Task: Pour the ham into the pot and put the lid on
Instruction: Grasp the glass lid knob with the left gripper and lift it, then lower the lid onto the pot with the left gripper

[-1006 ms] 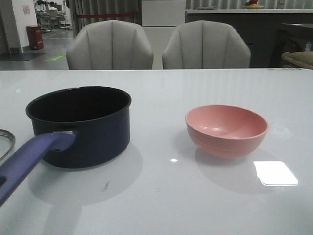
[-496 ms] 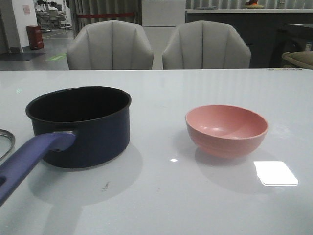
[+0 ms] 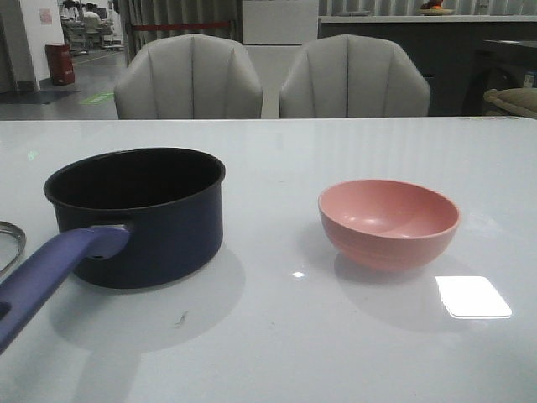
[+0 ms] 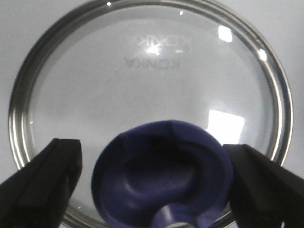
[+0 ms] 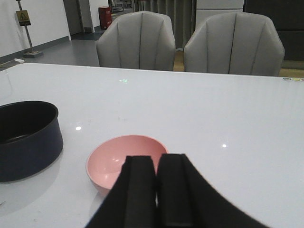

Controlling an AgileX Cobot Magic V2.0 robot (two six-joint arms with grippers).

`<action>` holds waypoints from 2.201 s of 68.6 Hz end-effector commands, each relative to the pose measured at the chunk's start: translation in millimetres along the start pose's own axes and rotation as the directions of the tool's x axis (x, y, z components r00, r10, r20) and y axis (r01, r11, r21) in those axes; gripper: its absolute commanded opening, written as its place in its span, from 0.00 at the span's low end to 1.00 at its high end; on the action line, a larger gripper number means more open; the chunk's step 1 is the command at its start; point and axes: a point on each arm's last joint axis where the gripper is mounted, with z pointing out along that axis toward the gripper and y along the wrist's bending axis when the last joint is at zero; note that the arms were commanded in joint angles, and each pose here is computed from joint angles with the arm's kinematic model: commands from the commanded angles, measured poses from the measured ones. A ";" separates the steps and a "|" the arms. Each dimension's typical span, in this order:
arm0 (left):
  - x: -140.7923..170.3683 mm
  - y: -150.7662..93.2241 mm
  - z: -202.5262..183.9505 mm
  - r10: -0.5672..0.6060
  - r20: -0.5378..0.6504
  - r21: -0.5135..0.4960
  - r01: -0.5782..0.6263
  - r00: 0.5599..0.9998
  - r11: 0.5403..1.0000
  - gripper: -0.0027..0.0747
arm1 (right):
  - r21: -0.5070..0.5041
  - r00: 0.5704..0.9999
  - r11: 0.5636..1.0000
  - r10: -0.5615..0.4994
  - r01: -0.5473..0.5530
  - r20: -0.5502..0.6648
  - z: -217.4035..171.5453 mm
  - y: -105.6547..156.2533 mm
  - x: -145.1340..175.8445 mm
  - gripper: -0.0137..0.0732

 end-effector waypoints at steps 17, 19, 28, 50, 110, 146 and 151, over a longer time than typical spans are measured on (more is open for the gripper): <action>-11.4 -3.2 -21.0 0.003 0.112 0.015 -0.004 0.994 1.000 0.45 | -0.012 0.994 1.000 -0.015 0.017 0.108 -0.8 1.9 -17.2 0.34; -12.4 -3.4 -22.4 0.003 0.116 0.015 -0.005 0.993 1.000 0.43 | -0.012 0.994 1.000 -0.015 0.017 0.108 -0.8 1.9 -17.2 0.34; -16.3 -4.6 -30.3 0.005 0.124 0.017 -0.008 0.992 1.000 0.40 | -0.012 0.994 1.000 -0.015 0.017 0.108 -0.8 1.9 -17.2 0.34; -27.4 -16.5 -91.8 0.031 0.279 0.043 -0.045 0.960 0.998 0.40 | -0.012 0.994 1.000 -0.015 0.017 0.108 -0.8 1.9 -17.2 0.34; 21.4 -170.4 -143.2 0.394 0.372 0.169 -0.479 0.840 0.861 0.40 | -0.012 0.994 1.000 -0.015 0.017 0.108 -0.8 1.9 -17.2 0.34; 10.9 -186.0 -111.2 0.415 0.271 0.201 -0.472 0.869 0.858 0.40 | -0.012 0.994 1.000 -0.015 0.017 0.108 -0.8 1.9 -17.2 0.34; 10.3 -186.4 -107.6 0.420 0.251 0.200 -0.471 0.872 0.859 0.40 | -0.012 0.994 1.000 -0.015 0.017 0.108 -0.8 1.9 -17.2 0.34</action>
